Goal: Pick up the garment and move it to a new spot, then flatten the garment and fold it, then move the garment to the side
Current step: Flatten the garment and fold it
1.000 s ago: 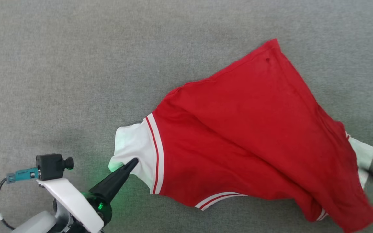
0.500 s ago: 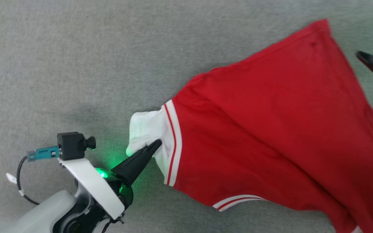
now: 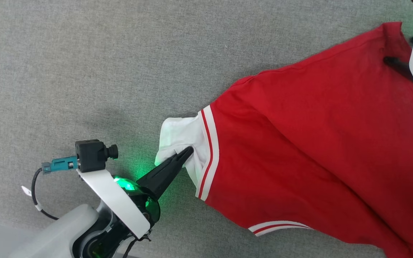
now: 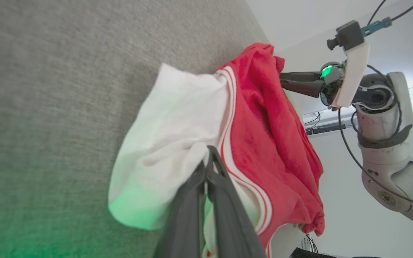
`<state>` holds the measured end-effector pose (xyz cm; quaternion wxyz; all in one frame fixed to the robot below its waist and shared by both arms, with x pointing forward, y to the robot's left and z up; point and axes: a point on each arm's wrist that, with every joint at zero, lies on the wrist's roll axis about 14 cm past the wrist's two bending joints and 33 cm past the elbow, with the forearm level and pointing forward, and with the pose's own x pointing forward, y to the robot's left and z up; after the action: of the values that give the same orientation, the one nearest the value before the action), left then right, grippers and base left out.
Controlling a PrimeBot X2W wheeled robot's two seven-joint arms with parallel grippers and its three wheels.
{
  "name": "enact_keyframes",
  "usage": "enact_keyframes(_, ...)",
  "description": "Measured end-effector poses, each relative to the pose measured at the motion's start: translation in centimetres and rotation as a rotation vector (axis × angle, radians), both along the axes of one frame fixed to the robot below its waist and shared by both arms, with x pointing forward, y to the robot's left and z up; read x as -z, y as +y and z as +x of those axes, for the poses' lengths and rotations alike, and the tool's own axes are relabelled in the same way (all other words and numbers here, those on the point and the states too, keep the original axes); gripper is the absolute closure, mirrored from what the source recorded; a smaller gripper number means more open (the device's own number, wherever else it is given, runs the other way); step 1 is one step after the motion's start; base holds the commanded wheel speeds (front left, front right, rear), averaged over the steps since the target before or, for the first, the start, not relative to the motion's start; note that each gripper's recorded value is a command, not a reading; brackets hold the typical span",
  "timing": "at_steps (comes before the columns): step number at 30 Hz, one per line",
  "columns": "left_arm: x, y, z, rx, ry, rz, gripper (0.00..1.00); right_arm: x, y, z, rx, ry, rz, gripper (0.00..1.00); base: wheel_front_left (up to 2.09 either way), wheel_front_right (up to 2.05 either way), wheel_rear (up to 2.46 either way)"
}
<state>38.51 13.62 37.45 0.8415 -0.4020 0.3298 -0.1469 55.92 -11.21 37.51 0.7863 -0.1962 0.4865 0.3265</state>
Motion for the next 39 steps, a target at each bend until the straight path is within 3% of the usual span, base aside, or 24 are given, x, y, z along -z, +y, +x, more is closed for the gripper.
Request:
enact_keyframes(9, -1.2, 0.6, 1.3, -0.043, -0.061, 0.004, 1.00, -1.7, 0.4, 1.1, 0.077, -0.072, 0.115, 1.00, 0.00, 0.00, 0.00)
enact_keyframes(12, -2.9, 2.1, 3.6, -0.108, -0.142, 0.018, 1.00, -3.9, 0.3, 2.5, 0.140, -0.153, 0.194, 1.00, 0.00, 0.00, 0.00)
enact_keyframes(18, -6.2, 2.1, 7.9, -0.102, -0.279, 0.027, 1.00, -9.1, -1.8, 5.3, 0.288, -0.349, 0.334, 1.00, 0.00, 0.00, 0.00)
enact_keyframes(22, -10.4, 1.3, 12.7, -0.084, -0.410, 0.015, 1.00, -13.5, -5.3, 7.5, 0.414, -0.501, 0.397, 1.00, 0.00, 0.00, 0.00)
enact_keyframes(31, -22.3, 2.3, 25.2, -0.196, -0.707, -0.010, 1.00, -23.1, -12.4, 12.2, 0.668, -0.871, 0.573, 1.00, 0.00, 0.00, 0.00)
enact_keyframes(36, -29.4, 3.1, 30.4, -0.286, -0.860, 0.000, 1.00, -27.8, -14.3, 13.7, 0.718, -1.040, 0.634, 1.00, 0.00, 0.00, 0.00)
enact_keyframes(39, -34.5, 2.9, 32.0, -0.339, -0.960, -0.063, 1.00, -30.4, -15.1, 14.2, 0.728, -1.135, 0.658, 1.00, 0.00, 0.00, 0.00)
